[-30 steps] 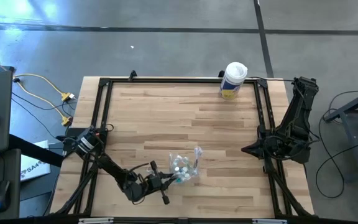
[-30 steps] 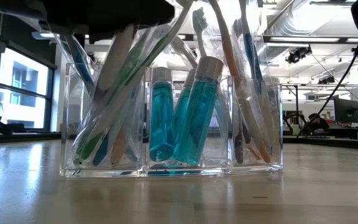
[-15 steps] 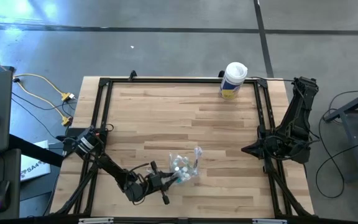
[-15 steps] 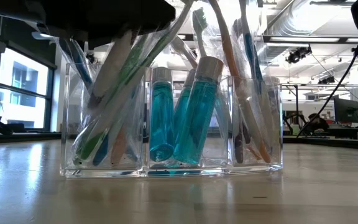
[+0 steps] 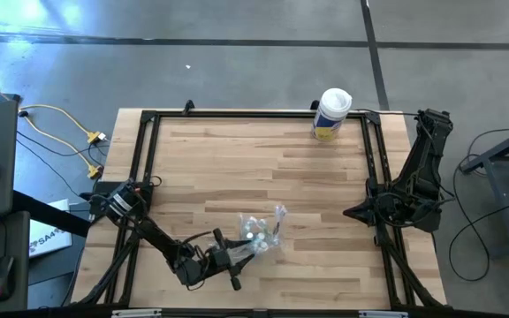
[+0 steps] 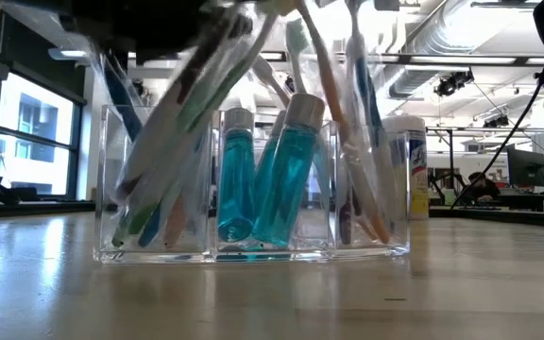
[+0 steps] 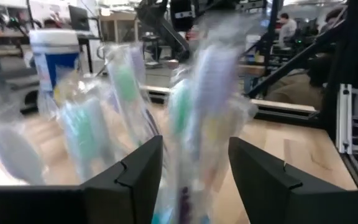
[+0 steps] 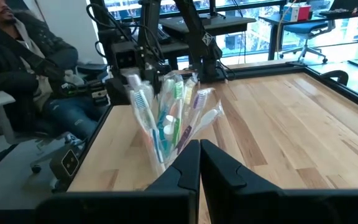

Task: Pick & Place toothbrushing station
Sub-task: Return to Home Position

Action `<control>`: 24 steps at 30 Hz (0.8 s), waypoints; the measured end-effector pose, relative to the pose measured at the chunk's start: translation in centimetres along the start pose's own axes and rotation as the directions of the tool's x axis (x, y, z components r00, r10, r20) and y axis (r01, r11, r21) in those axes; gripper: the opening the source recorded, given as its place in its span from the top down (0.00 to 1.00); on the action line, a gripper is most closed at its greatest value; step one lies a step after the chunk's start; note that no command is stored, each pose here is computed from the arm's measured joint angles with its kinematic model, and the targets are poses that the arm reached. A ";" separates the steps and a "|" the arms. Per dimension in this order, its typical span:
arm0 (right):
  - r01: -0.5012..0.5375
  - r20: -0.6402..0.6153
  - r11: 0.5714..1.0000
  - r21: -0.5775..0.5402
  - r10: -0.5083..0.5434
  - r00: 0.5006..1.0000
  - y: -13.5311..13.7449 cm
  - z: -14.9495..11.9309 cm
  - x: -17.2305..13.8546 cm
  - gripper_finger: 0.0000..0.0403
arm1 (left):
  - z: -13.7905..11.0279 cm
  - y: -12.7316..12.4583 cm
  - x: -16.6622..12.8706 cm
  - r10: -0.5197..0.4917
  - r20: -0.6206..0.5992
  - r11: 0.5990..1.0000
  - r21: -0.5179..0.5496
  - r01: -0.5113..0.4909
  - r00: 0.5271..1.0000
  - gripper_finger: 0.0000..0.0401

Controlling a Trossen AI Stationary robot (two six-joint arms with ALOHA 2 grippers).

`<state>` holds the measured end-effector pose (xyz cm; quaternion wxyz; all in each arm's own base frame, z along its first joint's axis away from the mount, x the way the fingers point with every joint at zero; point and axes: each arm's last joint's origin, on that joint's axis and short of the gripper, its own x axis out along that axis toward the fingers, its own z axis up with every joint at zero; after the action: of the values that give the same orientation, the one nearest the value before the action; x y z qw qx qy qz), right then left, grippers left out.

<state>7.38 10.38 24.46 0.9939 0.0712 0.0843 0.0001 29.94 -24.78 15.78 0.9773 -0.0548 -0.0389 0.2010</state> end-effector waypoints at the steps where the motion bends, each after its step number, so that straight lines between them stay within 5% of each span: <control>1: 0.000 0.000 1.000 0.000 0.000 1.000 0.0 0.0 0.0 0.99 | 0.2 -0.1 0.0 0.002 0.003 1.000 0.015 -0.002 1.000 0.54; 24: -0.017 -0.009 1.000 -0.005 0.017 1.000 0.0 0.0 0.0 0.99 | 4.3 -3.0 0.2 0.103 0.059 0.977 0.182 -0.112 0.993 0.54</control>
<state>7.37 10.43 24.44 0.9936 0.0695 0.0882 0.0090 30.87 -27.00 20.45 0.9646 0.0391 -0.0412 0.2575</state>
